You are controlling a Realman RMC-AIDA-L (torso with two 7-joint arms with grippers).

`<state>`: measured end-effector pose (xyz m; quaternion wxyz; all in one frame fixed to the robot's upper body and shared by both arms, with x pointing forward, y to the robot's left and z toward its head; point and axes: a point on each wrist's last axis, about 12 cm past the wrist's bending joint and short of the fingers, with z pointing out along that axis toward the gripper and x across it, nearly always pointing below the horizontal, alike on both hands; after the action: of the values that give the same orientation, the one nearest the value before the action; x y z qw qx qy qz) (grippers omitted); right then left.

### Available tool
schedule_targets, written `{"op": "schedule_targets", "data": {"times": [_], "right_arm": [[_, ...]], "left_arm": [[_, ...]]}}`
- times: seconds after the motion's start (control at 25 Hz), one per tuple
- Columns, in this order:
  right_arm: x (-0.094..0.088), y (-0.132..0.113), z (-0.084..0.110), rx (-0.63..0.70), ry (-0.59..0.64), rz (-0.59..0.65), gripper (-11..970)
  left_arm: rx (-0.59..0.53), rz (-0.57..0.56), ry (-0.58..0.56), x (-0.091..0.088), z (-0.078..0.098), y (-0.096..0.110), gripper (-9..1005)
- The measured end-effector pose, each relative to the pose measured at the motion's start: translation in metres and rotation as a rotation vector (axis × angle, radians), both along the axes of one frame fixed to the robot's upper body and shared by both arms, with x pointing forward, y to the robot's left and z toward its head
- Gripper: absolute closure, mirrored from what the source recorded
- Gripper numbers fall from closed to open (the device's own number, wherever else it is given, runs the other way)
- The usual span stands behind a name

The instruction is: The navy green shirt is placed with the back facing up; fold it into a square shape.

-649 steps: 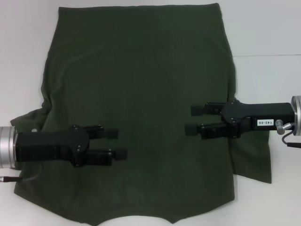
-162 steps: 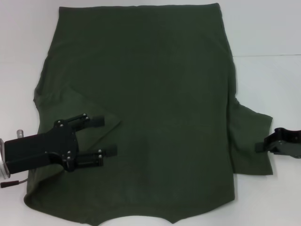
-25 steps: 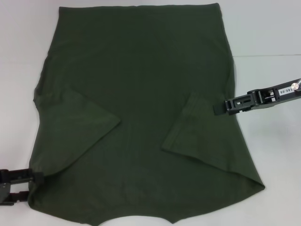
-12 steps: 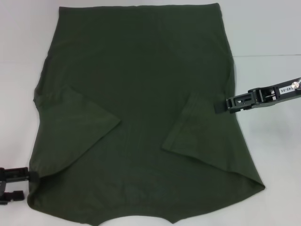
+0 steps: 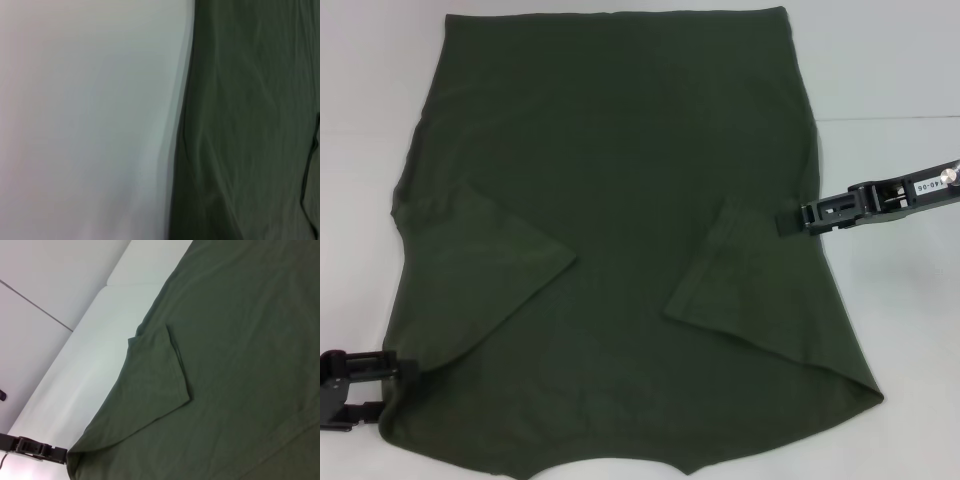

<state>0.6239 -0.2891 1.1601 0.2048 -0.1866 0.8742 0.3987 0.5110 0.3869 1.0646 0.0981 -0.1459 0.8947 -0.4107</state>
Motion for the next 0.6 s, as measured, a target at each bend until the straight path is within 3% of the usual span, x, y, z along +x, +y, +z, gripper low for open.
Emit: {"op": "schedule_targets", "data": {"times": [0.6], "right_arm": [[0.002,0.001,0.001,0.000,-0.007,-0.002,42]], "left_arm": [[0.028,0.008,-0.011,0.013,0.001,-0.005,112]]}}
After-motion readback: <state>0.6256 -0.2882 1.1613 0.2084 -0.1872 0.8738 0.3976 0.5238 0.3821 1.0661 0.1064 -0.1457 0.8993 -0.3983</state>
